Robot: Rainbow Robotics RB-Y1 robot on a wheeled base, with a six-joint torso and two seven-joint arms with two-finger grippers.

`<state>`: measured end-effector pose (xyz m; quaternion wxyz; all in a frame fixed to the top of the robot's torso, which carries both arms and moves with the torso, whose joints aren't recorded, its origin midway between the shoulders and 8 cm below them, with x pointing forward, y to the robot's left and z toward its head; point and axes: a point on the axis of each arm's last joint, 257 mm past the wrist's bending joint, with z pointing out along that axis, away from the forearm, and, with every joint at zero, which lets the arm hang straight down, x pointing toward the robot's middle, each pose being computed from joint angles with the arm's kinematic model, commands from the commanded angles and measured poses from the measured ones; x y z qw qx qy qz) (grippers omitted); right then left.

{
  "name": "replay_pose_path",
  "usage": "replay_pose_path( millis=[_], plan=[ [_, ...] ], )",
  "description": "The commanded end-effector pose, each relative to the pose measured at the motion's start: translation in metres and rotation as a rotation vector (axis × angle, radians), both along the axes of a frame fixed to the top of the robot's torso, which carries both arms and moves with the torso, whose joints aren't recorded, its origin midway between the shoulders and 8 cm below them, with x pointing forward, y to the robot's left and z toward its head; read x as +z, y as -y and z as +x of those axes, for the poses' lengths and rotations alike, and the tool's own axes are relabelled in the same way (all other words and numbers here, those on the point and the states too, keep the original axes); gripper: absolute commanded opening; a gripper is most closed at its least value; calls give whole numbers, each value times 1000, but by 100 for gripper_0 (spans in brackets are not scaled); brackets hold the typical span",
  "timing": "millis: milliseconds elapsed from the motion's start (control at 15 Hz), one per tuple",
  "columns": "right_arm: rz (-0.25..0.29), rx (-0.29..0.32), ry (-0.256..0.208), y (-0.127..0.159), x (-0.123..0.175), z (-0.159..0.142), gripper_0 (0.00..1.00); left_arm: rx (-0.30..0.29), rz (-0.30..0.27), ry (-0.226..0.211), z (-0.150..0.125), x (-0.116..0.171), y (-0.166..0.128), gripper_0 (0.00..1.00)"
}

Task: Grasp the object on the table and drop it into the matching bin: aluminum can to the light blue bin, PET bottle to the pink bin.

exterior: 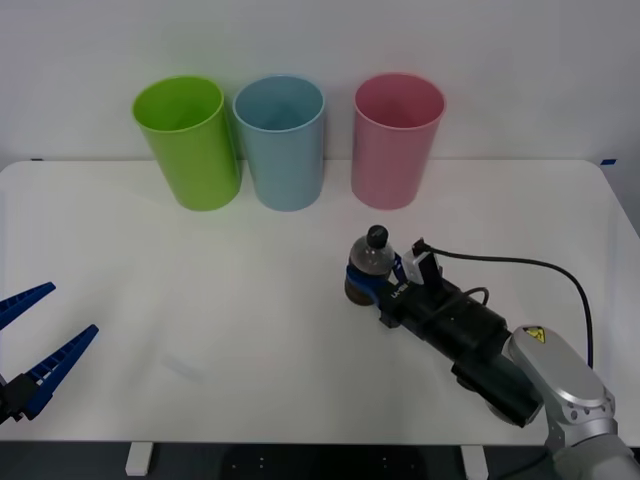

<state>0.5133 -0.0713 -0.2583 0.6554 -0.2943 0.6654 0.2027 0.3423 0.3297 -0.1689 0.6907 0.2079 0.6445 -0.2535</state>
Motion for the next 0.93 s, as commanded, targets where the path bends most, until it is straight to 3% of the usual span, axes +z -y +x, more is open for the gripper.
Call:
replay_pose_path(
  millis=[67, 533, 933],
  plan=[
    [38, 0, -5, 2, 14, 1, 0, 0, 0, 0, 0, 0, 0, 100],
    [171, 20, 3, 17, 85, 2, 0, 0, 0, 0, 0, 0, 0, 100],
    [235, 47, 39, 43, 154, -4, 0, 0, 0, 0, 0, 0, 0, 100]
  ],
)
